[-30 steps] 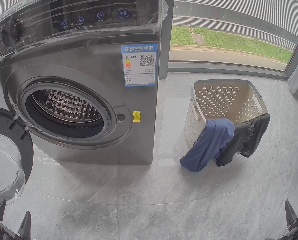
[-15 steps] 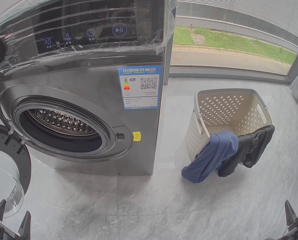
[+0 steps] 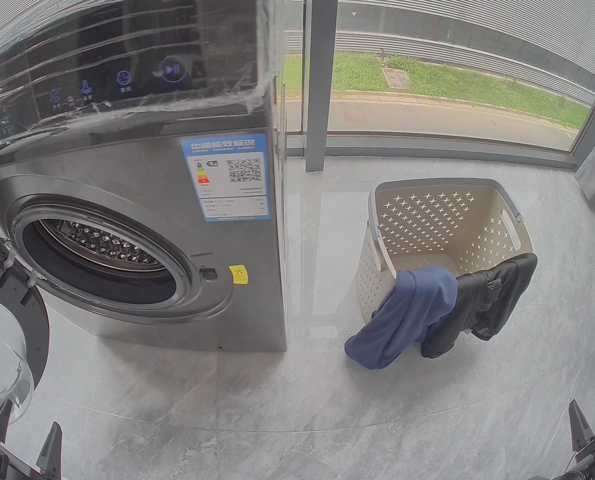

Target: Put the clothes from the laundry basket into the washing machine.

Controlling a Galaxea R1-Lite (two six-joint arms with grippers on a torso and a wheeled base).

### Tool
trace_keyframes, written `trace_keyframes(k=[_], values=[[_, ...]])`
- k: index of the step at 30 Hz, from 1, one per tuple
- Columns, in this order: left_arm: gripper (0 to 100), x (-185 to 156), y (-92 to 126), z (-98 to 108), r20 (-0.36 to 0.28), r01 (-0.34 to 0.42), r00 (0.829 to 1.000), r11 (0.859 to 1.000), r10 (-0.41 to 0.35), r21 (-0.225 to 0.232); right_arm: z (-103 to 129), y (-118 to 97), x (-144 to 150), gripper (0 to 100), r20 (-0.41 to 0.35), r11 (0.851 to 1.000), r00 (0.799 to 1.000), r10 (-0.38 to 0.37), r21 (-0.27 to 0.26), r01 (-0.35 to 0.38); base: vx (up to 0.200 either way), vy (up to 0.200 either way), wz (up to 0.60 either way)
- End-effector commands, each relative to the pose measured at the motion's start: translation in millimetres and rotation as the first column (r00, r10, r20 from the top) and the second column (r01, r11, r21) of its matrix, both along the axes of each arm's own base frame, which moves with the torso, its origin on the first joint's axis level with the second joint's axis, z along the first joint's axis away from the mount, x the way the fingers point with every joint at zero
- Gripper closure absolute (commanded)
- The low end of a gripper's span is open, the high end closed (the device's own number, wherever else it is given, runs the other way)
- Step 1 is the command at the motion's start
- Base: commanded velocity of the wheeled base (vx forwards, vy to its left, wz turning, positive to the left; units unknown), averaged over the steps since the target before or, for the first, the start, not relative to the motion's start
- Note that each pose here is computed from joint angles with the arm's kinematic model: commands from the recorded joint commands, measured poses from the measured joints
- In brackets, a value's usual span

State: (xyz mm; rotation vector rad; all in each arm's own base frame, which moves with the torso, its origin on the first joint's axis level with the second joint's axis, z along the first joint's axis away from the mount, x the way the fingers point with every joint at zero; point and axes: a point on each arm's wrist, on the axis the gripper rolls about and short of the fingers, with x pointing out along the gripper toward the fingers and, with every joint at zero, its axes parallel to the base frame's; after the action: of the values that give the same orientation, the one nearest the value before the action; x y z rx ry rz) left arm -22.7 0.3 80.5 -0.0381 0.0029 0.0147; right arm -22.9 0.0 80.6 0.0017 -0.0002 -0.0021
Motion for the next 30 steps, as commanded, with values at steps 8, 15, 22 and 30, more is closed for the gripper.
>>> trace_keyframes(k=[8, 15, 22, 30], values=[[0, 0.2, 0.0, -4.3, -0.003, -0.001, 1.000, 1.000, 0.001, 0.000, -4.9, 0.0, 0.8, 0, -0.009, 1.000, 1.000, 0.001, 0.000, -0.001, 0.000, -0.200, 0.00], [0, 0.2, 0.0, -4.3, -0.003, -0.001, 1.000, 1.000, 0.001, 0.000, -5.1, 0.0, 0.8, 0, -0.011, 1.000, 1.000, -0.001, 0.000, 0.001, 0.000, -0.200, 0.00], [0, 0.2, 0.0, -4.3, -0.003, -0.001, 1.000, 1.000, 0.001, 0.000, -5.1, 0.0, 0.8, 0, -0.011, 1.000, 1.000, -0.001, 0.000, 0.001, 0.000, -0.200, 0.00], [0, 0.2, 0.0, -4.3, -0.003, -0.001, 1.000, 1.000, 0.001, 0.000, -5.1, 0.0, 0.8, 0, -0.011, 1.000, 1.000, 0.001, 0.000, -0.001, 0.000, -0.175, 0.00]])
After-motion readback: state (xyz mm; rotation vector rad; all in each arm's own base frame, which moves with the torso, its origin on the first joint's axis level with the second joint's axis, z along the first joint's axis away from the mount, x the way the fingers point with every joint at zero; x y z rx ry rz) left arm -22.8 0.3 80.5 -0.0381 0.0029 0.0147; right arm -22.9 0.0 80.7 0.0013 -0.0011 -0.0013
